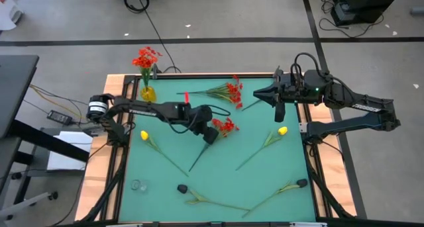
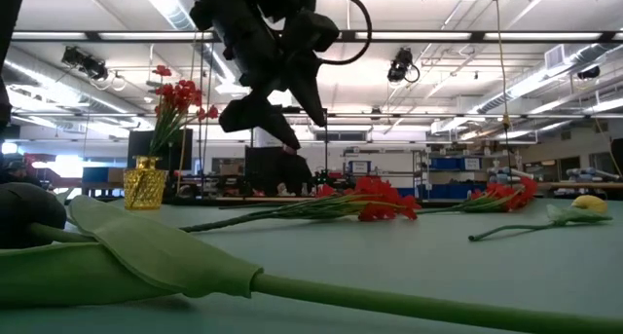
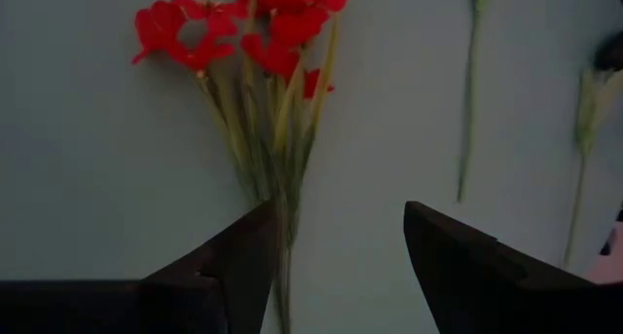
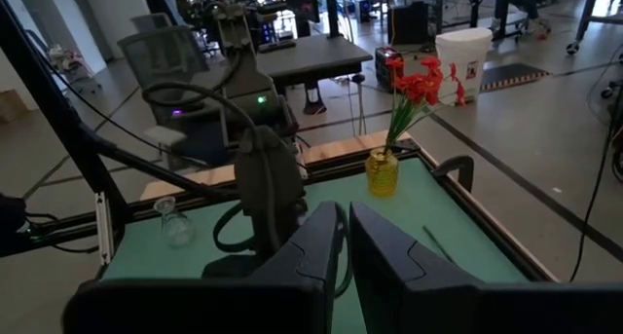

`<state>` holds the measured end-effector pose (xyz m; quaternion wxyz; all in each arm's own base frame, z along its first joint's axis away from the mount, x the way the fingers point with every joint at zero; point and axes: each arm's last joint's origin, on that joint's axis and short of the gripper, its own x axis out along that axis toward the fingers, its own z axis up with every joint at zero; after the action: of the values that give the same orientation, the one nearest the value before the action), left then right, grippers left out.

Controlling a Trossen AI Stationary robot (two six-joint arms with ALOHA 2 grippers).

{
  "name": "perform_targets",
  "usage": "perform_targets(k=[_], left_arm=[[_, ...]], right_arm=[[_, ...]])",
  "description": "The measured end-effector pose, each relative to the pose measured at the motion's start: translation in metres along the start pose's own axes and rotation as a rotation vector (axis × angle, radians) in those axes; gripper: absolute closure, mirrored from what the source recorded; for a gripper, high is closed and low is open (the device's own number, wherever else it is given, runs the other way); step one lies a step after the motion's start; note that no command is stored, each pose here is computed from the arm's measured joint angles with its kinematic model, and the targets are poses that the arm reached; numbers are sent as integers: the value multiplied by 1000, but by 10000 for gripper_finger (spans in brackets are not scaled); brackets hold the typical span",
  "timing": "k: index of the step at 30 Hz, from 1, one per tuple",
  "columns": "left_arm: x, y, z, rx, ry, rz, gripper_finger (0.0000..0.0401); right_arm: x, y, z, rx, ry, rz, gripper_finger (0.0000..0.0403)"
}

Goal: Sort flowers into vase by color
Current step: Put the orange flowers into the yellow vase

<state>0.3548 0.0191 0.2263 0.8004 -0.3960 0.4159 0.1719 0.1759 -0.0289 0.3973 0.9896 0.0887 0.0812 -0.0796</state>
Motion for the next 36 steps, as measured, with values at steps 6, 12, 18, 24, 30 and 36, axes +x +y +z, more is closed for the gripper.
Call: perform_targets(k=[6, 12, 18, 24, 30, 36], left_arm=[[-1, 3, 4, -13, 18, -22, 173], [-2, 6, 7, -23, 18, -21, 173], [-3, 10, 8, 27, 22, -3, 173], [-3, 12, 8, 98, 27, 13, 173], [-3, 15, 3, 220, 91, 29, 173], [-4, 19, -1, 324, 150, 55, 173]], right_arm=[[0, 1, 2, 30, -25, 6, 361], [2, 2, 12, 183, -120, 44, 361], [9, 0, 22, 141, -235, 37, 361], [37, -32, 37, 186, -480, -325, 361], [52, -71, 34, 640, -633, -496, 361], [29, -90, 63, 961, -733, -201, 365]])
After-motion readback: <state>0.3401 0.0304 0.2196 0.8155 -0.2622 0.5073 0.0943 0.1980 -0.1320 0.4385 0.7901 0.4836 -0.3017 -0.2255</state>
